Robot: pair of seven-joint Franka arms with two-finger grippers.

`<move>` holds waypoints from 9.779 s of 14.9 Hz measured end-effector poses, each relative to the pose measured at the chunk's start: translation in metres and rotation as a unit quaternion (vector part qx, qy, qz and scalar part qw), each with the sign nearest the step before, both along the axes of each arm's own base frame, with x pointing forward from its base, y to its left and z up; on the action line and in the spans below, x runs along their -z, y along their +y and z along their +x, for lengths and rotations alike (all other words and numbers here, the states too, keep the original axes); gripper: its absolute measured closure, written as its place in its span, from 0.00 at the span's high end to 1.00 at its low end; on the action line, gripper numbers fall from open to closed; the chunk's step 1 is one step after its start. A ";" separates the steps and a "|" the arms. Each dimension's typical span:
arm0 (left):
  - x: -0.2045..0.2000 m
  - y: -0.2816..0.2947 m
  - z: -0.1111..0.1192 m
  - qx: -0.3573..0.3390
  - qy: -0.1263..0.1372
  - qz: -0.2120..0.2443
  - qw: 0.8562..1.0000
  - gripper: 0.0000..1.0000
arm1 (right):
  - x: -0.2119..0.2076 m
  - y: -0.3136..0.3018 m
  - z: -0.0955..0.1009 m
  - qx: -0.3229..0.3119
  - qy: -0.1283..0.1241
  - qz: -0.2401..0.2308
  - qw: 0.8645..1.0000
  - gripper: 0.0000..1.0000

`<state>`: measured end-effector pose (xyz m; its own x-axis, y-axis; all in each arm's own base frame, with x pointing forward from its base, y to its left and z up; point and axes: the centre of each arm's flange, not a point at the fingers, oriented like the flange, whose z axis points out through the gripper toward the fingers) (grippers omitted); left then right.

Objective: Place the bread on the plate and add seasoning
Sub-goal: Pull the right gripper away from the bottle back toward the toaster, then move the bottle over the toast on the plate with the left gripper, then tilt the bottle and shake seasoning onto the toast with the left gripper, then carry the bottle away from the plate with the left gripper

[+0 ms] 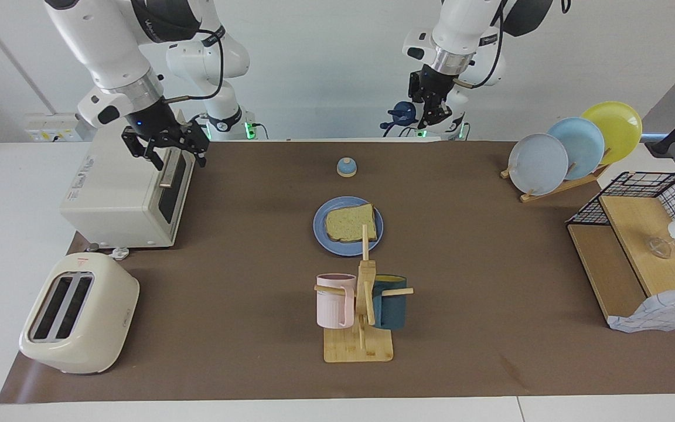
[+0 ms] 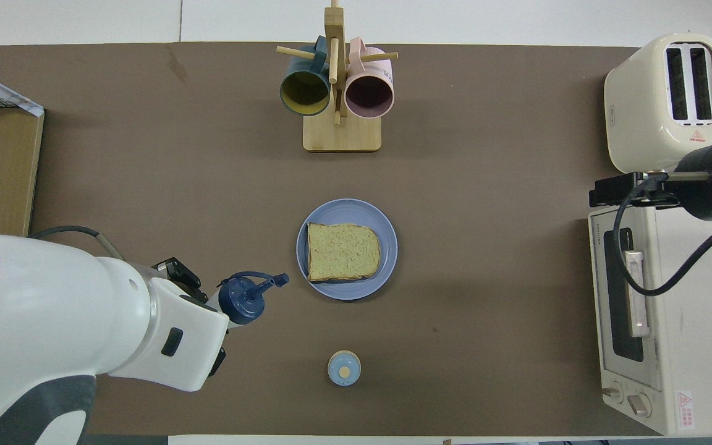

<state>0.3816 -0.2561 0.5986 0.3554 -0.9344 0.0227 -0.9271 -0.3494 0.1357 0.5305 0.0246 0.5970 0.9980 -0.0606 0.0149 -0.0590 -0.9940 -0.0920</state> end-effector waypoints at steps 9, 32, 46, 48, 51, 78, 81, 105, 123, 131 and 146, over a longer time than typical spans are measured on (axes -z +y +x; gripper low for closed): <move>0.009 -0.012 -0.002 -0.019 -0.021 0.067 0.997 0.36 | -0.008 -0.040 0.042 0.009 0.044 -0.058 0.997 1.00; 0.110 -0.147 0.042 0.062 -0.099 0.298 0.947 0.36 | -0.003 -0.063 0.018 -0.013 0.028 -0.056 0.998 1.00; 0.221 -0.188 0.033 0.123 -0.116 0.424 0.890 0.36 | 0.018 -0.057 0.023 -0.020 0.067 -0.055 0.996 1.00; 0.222 -0.185 0.035 0.123 -0.120 0.437 0.883 0.33 | 0.015 -0.058 0.023 -0.019 0.068 -0.055 0.996 1.00; 0.227 -0.181 0.036 0.128 -0.128 0.454 0.872 0.33 | 0.006 -0.058 0.022 -0.018 0.061 -0.055 0.996 1.00; 0.246 -0.158 0.057 0.153 -0.182 0.519 0.821 0.33 | -0.001 -0.061 0.018 -0.015 0.057 -0.055 0.997 1.00; 0.248 -0.174 0.039 0.167 -0.182 0.511 0.823 0.33 | -0.001 -0.063 0.018 -0.014 0.057 -0.055 0.997 1.00; 0.248 -0.143 0.078 0.140 -0.179 0.499 0.836 0.33 | -0.001 -0.064 0.018 -0.013 0.057 -0.055 0.997 1.00; 0.251 -0.181 0.029 0.163 -0.164 0.493 0.839 0.33 | -0.001 -0.064 0.018 -0.013 0.057 -0.055 0.997 1.00; 0.251 -0.126 0.091 0.085 -0.168 0.485 0.854 0.33 | -0.001 -0.064 0.018 -0.013 0.057 -0.055 0.997 1.00; 0.150 -0.056 0.119 -0.029 -0.169 0.410 0.896 0.33 | -0.001 -0.064 0.018 -0.013 0.057 -0.055 0.997 1.00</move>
<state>0.5008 -0.3120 0.4482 0.5057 -0.6670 -0.5471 -0.8441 -0.2517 -0.4734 0.5487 -0.0391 0.5979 0.9948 -0.0388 -0.0938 -0.0368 -0.9990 0.0237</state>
